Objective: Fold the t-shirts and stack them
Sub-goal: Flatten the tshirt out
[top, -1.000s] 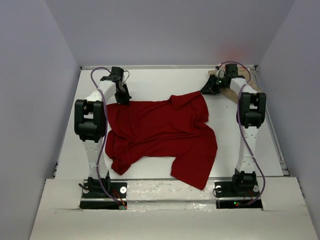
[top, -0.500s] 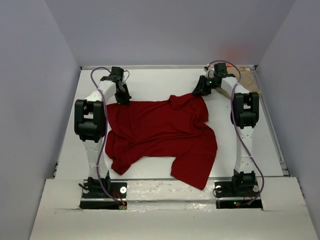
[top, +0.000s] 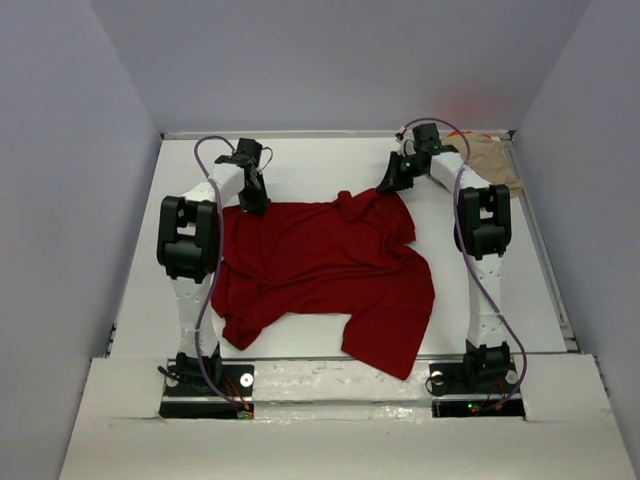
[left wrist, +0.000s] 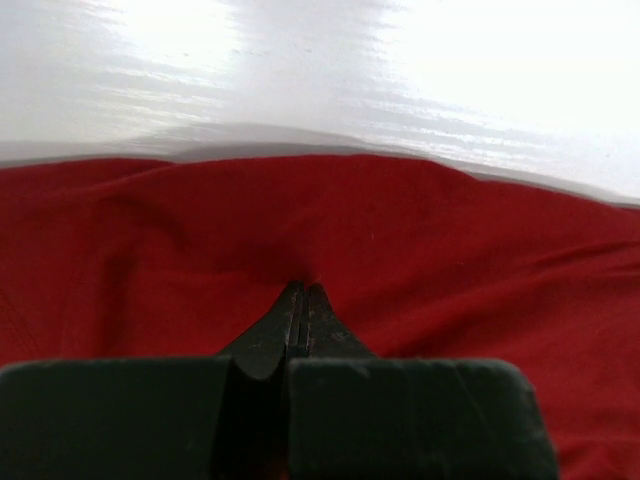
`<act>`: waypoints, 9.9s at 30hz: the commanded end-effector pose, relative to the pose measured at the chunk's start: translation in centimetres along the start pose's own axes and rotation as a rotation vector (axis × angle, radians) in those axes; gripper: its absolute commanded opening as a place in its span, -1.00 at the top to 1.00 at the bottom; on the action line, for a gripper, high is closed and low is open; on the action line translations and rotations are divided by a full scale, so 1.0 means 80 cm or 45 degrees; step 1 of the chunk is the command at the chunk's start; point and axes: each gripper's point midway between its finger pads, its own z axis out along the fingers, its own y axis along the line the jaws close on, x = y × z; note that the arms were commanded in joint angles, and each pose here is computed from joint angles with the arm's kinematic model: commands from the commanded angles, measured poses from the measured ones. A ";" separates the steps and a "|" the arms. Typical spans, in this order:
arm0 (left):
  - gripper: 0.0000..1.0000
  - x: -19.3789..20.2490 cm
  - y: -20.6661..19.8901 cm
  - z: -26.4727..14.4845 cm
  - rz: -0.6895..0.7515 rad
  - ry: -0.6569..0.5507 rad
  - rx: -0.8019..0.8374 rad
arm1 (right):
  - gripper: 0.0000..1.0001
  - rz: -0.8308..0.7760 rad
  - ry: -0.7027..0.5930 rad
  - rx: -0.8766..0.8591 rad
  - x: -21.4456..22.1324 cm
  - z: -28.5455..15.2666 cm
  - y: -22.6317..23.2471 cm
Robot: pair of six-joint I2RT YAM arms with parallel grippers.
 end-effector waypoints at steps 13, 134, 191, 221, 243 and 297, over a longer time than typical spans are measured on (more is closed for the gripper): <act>1.00 -0.002 -0.026 -0.014 0.124 -0.032 -0.008 | 1.00 -0.125 -0.352 0.401 -0.130 -0.045 -0.031; 1.00 -0.023 -0.335 -0.010 0.424 -0.006 1.166 | -0.30 -0.292 -0.428 0.406 -0.091 -0.142 0.043; -0.98 -0.134 -0.314 -0.026 0.315 -0.389 0.916 | 1.00 -0.349 -0.106 0.413 0.051 -0.062 0.079; -0.82 -0.113 -0.116 -0.221 0.169 -0.615 0.401 | 1.00 -0.288 -0.175 0.443 -0.037 -0.056 0.007; -0.98 -0.094 -0.083 -0.334 -0.079 -0.922 0.536 | 1.00 -0.349 -0.315 0.398 -0.053 -0.112 0.050; -0.98 -0.077 -0.042 -0.140 0.023 -0.497 0.034 | 0.60 -0.326 -0.215 0.445 -0.070 -0.027 -0.018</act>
